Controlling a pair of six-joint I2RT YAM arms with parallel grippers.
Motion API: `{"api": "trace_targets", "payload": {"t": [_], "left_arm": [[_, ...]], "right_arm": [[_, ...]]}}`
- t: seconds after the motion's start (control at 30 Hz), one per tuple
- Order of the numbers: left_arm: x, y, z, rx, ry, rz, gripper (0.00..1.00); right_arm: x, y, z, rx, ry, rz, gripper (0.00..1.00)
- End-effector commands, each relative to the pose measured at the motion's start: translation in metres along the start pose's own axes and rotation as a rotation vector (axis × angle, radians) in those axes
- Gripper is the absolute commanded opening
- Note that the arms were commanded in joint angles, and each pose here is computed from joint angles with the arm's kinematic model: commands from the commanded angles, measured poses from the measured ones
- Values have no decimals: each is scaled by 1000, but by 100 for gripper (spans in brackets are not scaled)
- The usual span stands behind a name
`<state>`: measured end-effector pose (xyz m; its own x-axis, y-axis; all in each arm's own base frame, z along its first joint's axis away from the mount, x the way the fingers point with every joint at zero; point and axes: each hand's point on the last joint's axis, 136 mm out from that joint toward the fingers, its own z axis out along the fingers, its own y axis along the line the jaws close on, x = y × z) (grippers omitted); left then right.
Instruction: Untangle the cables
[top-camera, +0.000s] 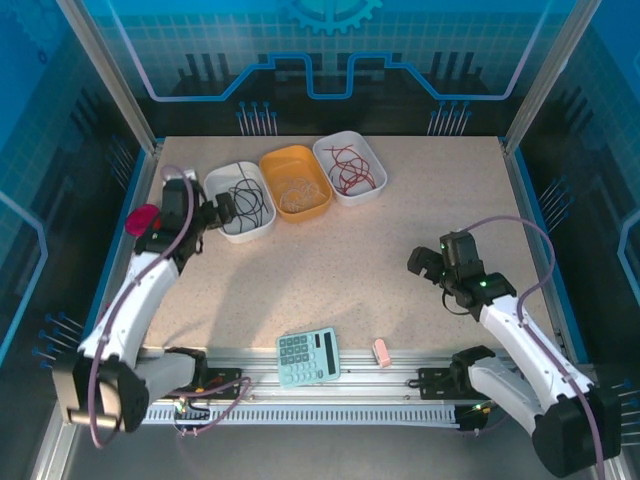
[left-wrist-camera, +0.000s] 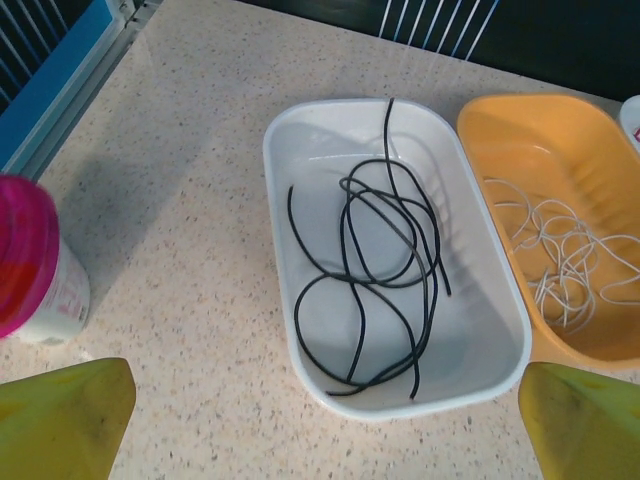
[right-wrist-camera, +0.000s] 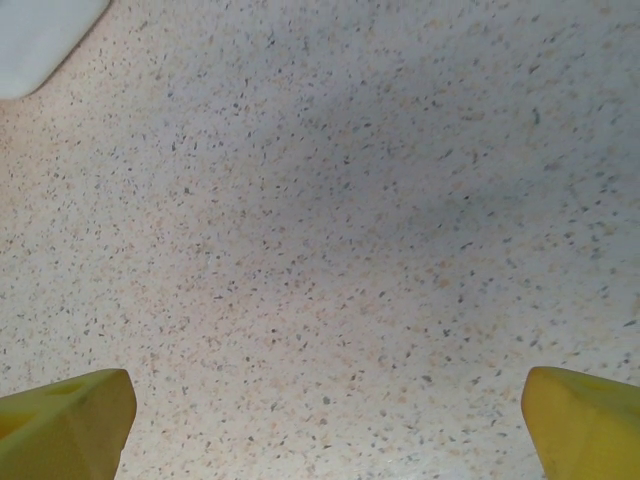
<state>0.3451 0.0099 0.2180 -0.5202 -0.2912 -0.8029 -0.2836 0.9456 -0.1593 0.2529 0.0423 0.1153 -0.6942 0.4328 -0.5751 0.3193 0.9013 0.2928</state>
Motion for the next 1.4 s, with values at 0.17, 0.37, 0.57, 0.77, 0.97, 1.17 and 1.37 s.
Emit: {"api": "trace_targets", "payload": {"t": [0.17,0.37,0.57,0.77,0.97,1.17,1.37], "left_arm": [[38,10,-17,108,-172,-108,99],[60,13,-8,143,-278,-11,99],[78,11,11,148,-312,147,99],[85,-1,28,196,-336,241,99],[79,-16,46,250,-368,269,99],[72,-22,62,281,-382,250,99],[83,-18,86,297,-361,228,99]], "right_arm": [[-26,-17,-7,22,-252,-104,100],[-39,-22,-12,30,-385,-155,100],[-57,-22,-17,48,-516,-197,100],[-74,-15,-21,64,-615,-302,100],[-85,-13,-16,68,-668,-371,100],[-91,-13,-8,40,-691,-385,100],[-92,-14,-2,15,-705,-409,100]]}}
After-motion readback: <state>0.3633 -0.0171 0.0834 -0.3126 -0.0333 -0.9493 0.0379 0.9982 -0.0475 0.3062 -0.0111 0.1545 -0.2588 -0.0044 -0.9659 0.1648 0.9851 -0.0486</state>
